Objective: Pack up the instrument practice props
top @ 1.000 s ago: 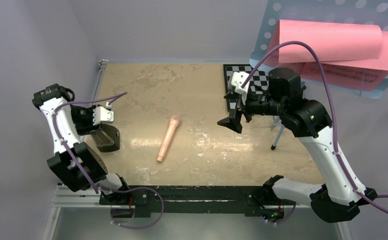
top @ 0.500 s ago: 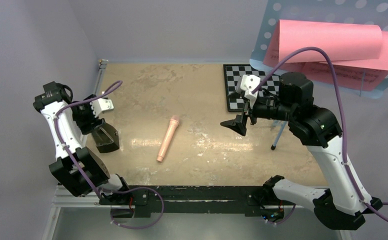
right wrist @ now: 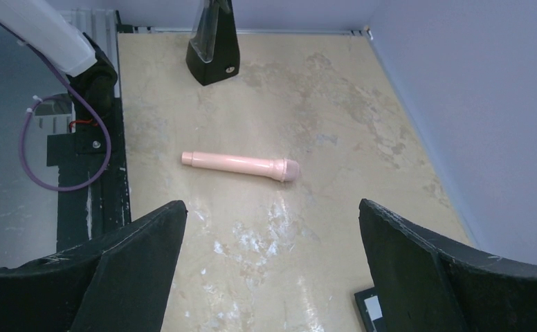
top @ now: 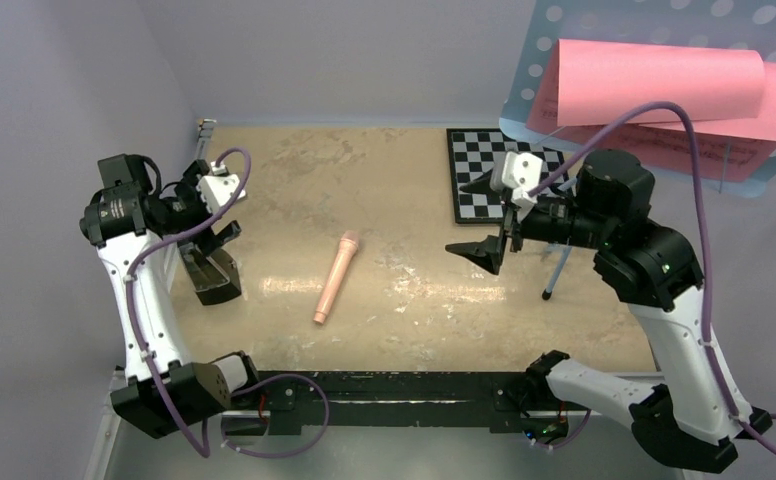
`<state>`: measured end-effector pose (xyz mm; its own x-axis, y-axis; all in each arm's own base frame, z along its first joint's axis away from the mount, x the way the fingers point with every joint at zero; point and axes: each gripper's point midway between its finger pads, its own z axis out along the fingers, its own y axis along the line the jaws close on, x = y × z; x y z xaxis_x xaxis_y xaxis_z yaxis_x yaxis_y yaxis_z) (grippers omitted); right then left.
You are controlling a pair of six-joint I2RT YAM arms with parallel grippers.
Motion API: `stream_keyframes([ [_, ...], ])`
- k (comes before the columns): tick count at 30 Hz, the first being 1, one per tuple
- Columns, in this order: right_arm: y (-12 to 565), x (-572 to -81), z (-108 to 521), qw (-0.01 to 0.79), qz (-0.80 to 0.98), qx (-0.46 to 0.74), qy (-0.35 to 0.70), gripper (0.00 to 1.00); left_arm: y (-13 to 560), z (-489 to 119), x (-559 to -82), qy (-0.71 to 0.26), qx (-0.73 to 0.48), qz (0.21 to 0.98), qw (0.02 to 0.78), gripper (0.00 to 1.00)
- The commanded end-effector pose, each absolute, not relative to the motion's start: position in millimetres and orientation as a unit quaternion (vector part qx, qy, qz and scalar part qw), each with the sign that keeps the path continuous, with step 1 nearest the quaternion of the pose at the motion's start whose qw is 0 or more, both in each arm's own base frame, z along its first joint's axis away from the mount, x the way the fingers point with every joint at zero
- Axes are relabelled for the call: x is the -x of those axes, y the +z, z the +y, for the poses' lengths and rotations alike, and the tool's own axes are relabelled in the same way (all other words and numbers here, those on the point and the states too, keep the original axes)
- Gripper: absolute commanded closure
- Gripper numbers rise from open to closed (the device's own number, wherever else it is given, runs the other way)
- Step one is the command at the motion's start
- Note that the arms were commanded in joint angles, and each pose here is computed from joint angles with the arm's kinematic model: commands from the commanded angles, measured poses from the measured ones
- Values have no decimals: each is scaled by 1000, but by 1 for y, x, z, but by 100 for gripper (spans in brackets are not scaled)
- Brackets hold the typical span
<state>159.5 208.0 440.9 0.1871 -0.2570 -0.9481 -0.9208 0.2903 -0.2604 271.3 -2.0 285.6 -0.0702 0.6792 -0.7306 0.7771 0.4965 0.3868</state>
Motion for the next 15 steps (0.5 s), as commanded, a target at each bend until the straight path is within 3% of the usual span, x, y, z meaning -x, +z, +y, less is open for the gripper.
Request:
stream_keyframes([
  [1, 493, -117, 187, 640, 487, 525, 280, 2, 307, -61, -271, -160, -491, 676, 526, 2],
  [5, 497, -105, 167, 664, 476, 525, 239, 2, 287, -100, -270, -206, -526, 655, 502, 3],
  [10, 459, -80, 136, 653, 473, 566, 173, 4, 273, -167, -275, -268, -562, 608, 492, 11],
  [15, 403, -86, 98, 632, 565, 519, 111, 23, 281, -252, -301, -320, -506, 565, 568, 21],
])
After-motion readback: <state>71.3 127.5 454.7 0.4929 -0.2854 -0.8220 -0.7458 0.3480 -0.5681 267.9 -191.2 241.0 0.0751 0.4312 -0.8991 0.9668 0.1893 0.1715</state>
